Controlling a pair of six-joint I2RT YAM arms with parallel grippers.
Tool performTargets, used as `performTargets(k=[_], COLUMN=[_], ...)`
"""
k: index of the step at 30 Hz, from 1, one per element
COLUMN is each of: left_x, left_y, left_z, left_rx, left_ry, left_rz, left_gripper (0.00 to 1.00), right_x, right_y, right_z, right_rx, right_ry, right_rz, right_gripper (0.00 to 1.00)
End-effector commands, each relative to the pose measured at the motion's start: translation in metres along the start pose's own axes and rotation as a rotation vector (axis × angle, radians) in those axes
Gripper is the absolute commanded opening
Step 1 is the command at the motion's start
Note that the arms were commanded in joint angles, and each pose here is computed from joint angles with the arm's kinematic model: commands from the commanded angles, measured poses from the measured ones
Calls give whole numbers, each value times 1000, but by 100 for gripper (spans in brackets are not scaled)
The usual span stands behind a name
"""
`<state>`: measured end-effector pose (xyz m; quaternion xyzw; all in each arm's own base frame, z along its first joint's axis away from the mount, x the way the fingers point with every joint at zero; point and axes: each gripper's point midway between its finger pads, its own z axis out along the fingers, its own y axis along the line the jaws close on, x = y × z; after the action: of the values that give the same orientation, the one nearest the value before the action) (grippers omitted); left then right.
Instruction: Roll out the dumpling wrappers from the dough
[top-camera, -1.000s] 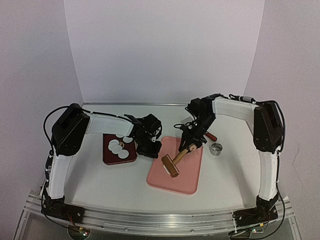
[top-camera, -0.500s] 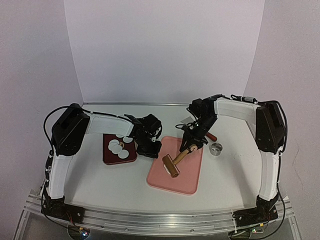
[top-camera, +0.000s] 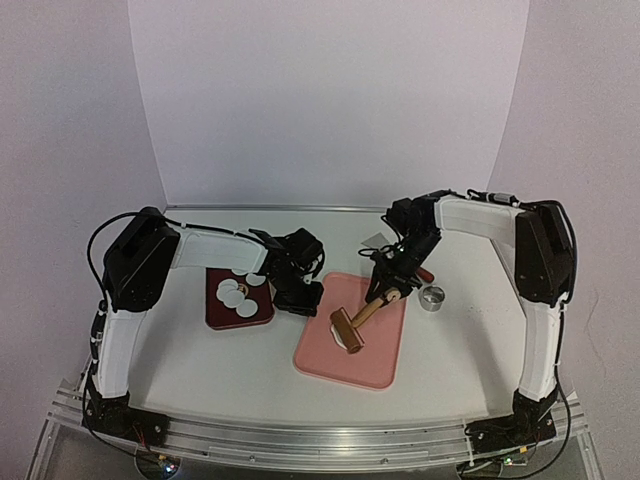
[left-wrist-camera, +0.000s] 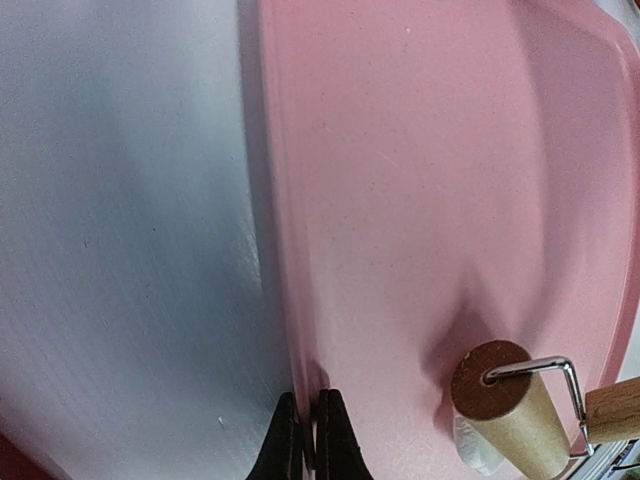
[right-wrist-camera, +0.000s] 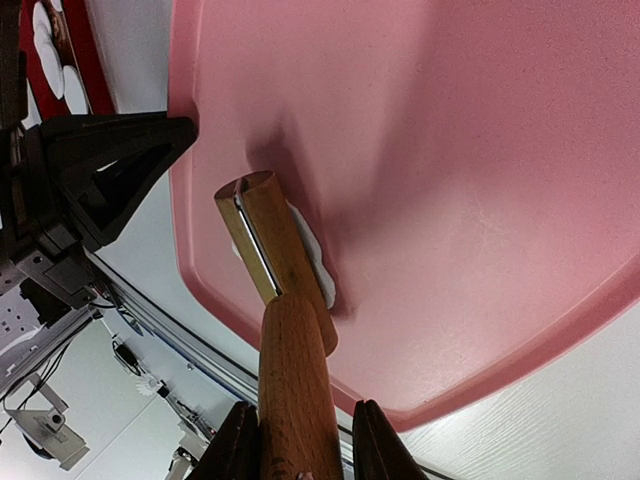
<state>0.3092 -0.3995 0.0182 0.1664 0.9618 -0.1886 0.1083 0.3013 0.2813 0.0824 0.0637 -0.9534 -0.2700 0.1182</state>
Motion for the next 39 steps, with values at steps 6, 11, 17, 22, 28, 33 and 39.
performTargets(k=[6,11,17,22,28,33,39], left_x=[-6,-6,-6,-4,-4,-4,-6], left_y=[-1,-3,-4,-3,-1,-2,-3], left_z=[-3,-1,0,2,0,0,1], left_rx=[-8,1,7,9,0,4,5], left_ry=[-24,-18,-16,-10,-19,-18,-18], left_rz=[-3,-1,-7,-14,-18,-15,-13], left_gripper=[0,0,0,0,0,0,0], right_x=[10,18,31,28,20,19,22], right_y=[-107,-100,-101,-105,-122,-132,-121], right_z=[18,40,68,60,24,15,34], right_rx=[442,456,507,548,548,539,533], right_ry=[66,114,179,152,86,89,126], right_rz=[82,52,24,35,104,108,71], right_gripper=[0,0,0,0,0,0,0])
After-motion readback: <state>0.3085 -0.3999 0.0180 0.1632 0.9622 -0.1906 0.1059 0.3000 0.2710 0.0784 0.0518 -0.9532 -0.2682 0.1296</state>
